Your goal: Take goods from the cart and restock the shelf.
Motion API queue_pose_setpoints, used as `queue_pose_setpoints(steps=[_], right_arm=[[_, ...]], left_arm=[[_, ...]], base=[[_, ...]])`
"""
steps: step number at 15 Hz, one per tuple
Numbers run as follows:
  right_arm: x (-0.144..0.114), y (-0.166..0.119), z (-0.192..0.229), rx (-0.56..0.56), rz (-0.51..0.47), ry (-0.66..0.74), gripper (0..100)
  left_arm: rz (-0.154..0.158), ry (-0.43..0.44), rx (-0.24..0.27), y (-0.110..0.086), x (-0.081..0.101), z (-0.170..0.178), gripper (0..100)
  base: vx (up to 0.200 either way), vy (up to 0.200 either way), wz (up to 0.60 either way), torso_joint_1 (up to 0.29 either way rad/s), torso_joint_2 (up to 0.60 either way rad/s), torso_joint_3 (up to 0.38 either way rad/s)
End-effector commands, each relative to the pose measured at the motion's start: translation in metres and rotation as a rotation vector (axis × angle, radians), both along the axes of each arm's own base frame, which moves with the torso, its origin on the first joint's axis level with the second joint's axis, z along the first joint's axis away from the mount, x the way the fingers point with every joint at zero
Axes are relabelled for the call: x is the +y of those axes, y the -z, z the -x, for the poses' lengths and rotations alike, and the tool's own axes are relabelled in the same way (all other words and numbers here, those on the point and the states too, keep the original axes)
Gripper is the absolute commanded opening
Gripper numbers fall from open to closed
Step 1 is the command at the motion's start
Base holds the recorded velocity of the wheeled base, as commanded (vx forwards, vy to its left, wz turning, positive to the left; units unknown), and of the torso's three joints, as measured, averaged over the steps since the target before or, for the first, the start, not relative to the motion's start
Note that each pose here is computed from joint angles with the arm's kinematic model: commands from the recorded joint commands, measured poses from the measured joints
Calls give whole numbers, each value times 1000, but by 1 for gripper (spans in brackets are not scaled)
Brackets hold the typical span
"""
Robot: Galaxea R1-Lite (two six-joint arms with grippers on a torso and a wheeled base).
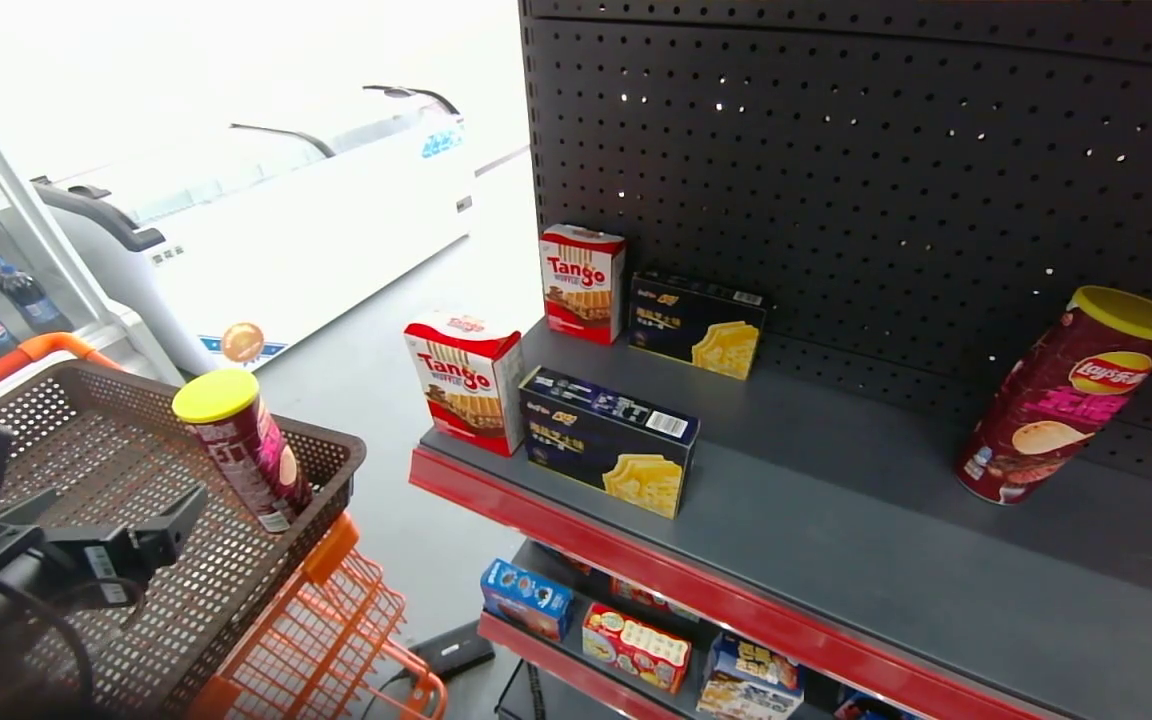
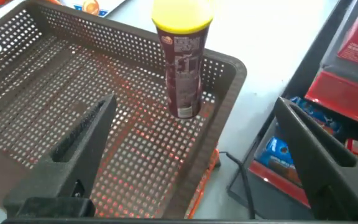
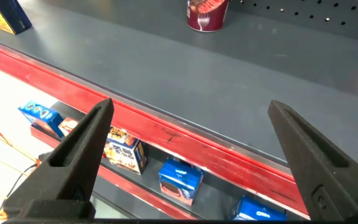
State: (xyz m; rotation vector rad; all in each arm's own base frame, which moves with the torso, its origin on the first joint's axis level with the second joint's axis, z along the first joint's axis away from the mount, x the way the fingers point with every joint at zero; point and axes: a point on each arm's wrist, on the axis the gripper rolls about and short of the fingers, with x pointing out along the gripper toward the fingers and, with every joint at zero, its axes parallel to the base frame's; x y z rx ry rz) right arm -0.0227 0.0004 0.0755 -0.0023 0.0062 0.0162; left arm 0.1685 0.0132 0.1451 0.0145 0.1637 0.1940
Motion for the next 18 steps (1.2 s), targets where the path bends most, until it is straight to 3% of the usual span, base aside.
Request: queue_pose_setpoints(steps=[1, 3, 6, 7, 9, 13, 18], right_arm=[[0, 0, 0, 1, 1, 2, 100], [0, 0, 0, 2, -1, 1, 100], [0, 0, 0, 3, -1, 1, 100], [0, 0, 0, 1, 1, 1, 100], [0, 0, 0, 1, 1, 1, 100], [0, 0, 0, 1, 1, 1, 100], [0, 0, 0, 1, 1, 2, 100]], left_arm=[[16, -11, 73, 30, 4, -38, 100], [5, -31, 33, 38, 10, -55, 100], [-46, -55, 20, 52, 20, -78, 100], [-50, -61, -10, 53, 23, -89, 100], [-55, -89, -43, 59, 35, -113, 100], [-56, -120, -42, 73, 50, -141, 100], [-52, -48, -86, 83, 59, -176, 100]], base=[[0, 0, 0, 0, 0, 0], [0, 0, 0, 0, 0, 0], [0, 0, 0, 0, 0, 0], [0, 0, 0, 0, 0, 0], [0, 0, 0, 0, 0, 0], [0, 0, 0, 0, 0, 0], [0, 0, 0, 0, 0, 0]])
